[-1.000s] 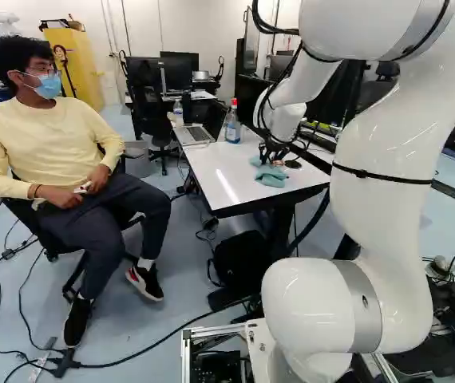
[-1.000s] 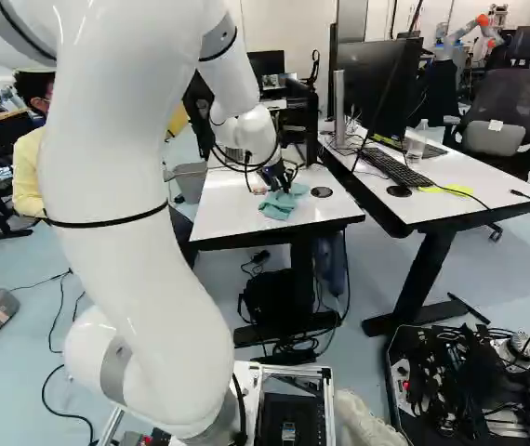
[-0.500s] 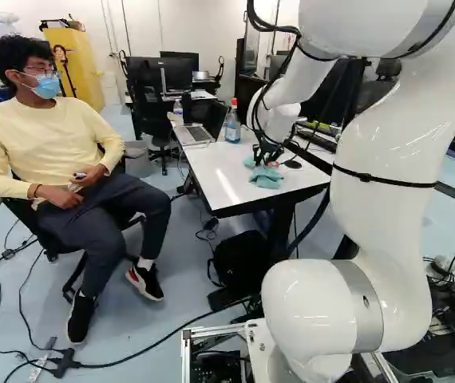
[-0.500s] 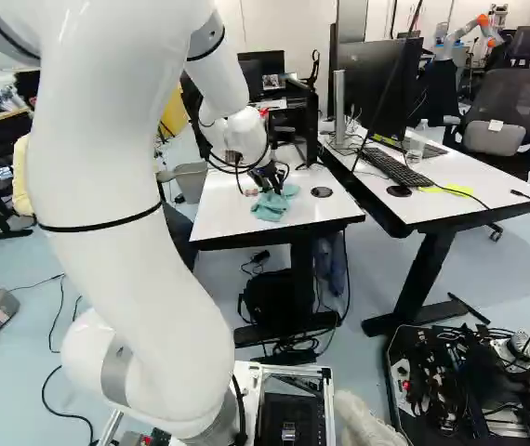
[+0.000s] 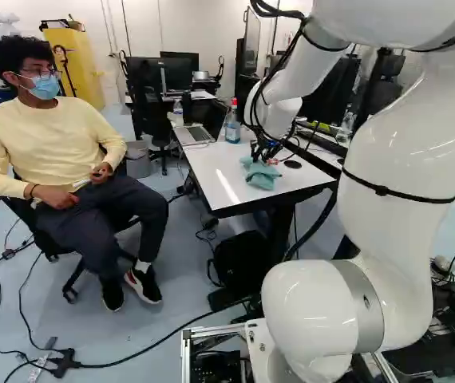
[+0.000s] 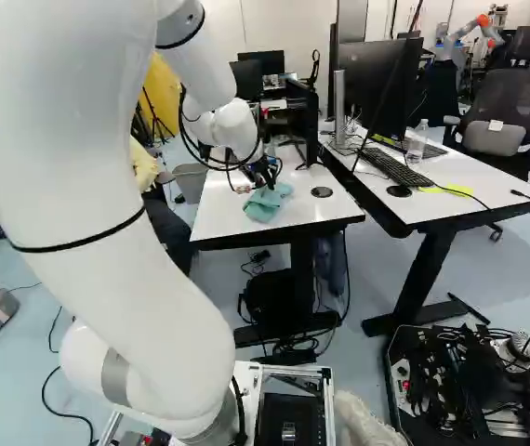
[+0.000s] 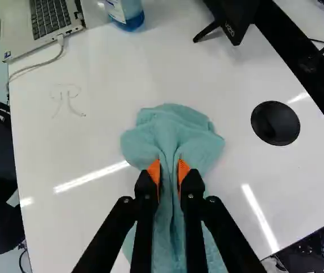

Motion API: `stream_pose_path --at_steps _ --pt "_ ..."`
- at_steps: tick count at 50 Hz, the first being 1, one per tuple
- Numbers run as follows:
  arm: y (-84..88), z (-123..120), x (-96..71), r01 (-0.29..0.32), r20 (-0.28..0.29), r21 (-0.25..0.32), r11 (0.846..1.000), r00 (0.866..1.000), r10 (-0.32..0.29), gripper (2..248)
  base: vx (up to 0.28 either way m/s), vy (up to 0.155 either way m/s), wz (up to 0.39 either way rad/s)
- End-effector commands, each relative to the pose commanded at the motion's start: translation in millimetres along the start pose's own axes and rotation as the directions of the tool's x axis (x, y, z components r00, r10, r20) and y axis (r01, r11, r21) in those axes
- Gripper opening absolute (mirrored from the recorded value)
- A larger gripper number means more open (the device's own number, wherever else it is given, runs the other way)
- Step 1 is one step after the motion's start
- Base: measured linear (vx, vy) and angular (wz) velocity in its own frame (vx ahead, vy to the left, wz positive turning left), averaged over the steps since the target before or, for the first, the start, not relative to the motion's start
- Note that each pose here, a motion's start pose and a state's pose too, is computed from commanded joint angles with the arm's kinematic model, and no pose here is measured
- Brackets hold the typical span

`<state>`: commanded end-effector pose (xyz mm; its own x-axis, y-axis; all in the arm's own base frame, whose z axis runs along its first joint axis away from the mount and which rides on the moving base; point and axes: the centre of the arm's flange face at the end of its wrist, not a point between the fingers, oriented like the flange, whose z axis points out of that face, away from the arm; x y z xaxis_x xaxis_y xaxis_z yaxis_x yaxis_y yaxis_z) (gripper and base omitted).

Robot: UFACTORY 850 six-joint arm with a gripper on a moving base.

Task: Clean the table with the green towel

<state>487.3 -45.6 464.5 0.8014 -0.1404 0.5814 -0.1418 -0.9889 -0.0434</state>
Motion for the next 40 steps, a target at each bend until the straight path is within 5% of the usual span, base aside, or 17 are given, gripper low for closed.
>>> stream_pose_path --at_steps 40 --pt "-45.3 -53 -55.8 0.093 0.038 0.069 0.993 0.995 -0.096 56 0.000 0.000 0.000"
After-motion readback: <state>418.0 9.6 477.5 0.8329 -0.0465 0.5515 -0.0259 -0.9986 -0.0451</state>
